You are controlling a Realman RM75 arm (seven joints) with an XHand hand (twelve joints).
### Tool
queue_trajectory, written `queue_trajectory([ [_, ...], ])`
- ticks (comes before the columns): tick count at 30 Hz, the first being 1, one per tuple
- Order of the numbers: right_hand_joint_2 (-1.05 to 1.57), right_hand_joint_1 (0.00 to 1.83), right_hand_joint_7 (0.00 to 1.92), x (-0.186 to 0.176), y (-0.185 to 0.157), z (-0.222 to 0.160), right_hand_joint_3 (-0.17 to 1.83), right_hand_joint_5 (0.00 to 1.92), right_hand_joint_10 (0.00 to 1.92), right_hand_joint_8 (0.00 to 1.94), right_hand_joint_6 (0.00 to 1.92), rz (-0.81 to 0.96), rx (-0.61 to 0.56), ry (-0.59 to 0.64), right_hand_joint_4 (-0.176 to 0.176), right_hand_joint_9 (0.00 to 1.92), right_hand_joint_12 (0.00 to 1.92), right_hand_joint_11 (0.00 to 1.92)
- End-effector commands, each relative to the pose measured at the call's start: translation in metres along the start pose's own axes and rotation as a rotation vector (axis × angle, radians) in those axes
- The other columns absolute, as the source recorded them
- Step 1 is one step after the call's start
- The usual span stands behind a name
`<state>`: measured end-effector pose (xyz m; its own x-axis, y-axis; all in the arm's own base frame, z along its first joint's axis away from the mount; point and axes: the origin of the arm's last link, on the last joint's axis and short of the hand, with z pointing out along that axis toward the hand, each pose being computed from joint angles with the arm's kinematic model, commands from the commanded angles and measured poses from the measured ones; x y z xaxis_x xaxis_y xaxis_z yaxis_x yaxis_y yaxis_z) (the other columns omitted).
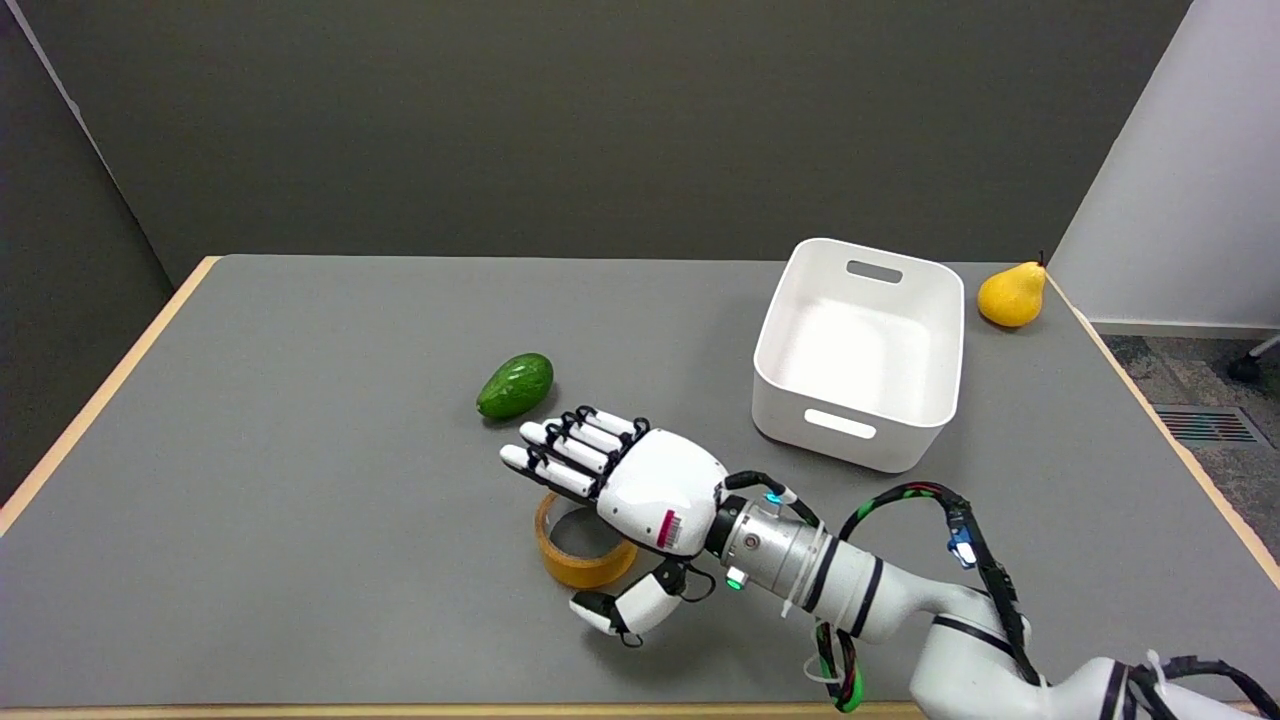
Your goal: Pick up yellow tape.
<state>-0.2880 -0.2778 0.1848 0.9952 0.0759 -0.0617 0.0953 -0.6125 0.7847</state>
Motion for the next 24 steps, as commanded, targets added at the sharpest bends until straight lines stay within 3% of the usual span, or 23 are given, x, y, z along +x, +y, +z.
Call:
queue_trajectory([
  [1,0.50,0.46,0.00,0.002,0.013,0.025,0.91,0.00,0.49,0.12,0.00,0.022,0.002,0.032,0.046,0.01,1.12,0.06],
  [6,0.50,0.47,0.00,0.010,0.013,0.033,0.90,0.00,0.49,0.16,0.01,0.022,0.005,0.047,0.050,0.01,1.16,0.06],
  [11,0.51,0.49,0.00,-0.004,0.019,0.031,0.89,0.00,0.49,0.16,0.05,0.021,-0.022,-0.028,0.049,0.01,1.18,0.04],
  [15,0.52,0.47,0.02,-0.014,0.021,0.029,0.94,0.00,0.48,0.11,0.07,0.031,-0.036,-0.060,0.041,0.01,1.01,0.07],
  [18,0.51,0.49,0.00,-0.025,0.023,0.031,0.89,0.00,0.47,0.17,0.07,0.065,-0.054,-0.081,0.049,0.01,1.15,0.01],
  [24,0.51,0.50,0.00,-0.044,0.022,0.034,0.89,0.00,0.46,0.16,0.07,0.102,-0.077,-0.111,0.048,0.00,1.14,0.00],
])
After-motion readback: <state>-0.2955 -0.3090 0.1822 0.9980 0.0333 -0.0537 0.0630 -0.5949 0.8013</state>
